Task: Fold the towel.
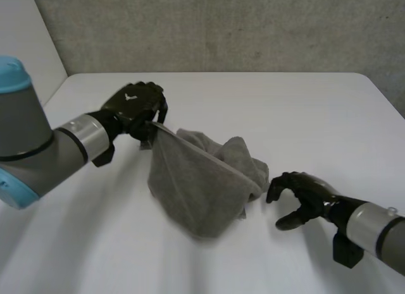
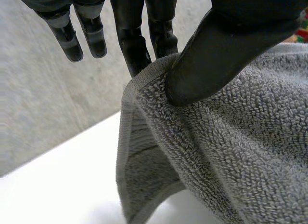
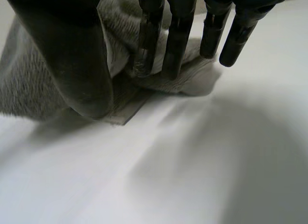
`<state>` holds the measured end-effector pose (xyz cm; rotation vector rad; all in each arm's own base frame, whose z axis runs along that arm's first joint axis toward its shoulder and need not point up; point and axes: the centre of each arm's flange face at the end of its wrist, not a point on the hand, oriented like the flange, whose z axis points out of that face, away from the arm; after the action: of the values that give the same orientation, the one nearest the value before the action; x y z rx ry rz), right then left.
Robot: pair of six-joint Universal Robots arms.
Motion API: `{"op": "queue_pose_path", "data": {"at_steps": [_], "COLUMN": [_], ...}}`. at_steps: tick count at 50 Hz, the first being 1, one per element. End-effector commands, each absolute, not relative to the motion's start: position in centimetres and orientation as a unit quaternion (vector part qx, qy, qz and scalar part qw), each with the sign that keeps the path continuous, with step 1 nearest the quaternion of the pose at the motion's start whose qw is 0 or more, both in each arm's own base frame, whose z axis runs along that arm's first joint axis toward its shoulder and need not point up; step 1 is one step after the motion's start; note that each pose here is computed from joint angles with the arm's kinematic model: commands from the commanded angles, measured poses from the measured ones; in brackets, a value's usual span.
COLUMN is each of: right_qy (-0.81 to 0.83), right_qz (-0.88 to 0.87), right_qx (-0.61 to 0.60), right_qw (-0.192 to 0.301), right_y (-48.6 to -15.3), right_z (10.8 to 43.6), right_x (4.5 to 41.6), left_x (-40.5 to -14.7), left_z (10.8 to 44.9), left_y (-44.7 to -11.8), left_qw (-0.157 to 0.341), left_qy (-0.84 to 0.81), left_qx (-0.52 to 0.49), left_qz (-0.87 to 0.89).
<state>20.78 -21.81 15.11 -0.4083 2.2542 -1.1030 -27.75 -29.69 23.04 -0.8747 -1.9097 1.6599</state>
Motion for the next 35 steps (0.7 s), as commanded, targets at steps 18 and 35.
{"op": "queue_pose_path", "data": {"at_steps": [18,35], "right_qy": [0.802,0.81], "right_qz": [-0.438,-0.417], "right_qx": [-0.2,-0.207], "right_qw": [0.354,0.357], "right_y": [-23.0,-21.9], "right_z": [15.3,14.1], "right_x": [30.5,30.7], "left_x": [-24.0,-24.3], "left_z": [24.9,26.5], "left_y": [-28.5,-27.7], "left_qw": [0.207,0.239], "left_qy": [-0.709,-0.706], "left_qx": [-0.283,-0.254], "left_qz": [0.612,0.616]}}
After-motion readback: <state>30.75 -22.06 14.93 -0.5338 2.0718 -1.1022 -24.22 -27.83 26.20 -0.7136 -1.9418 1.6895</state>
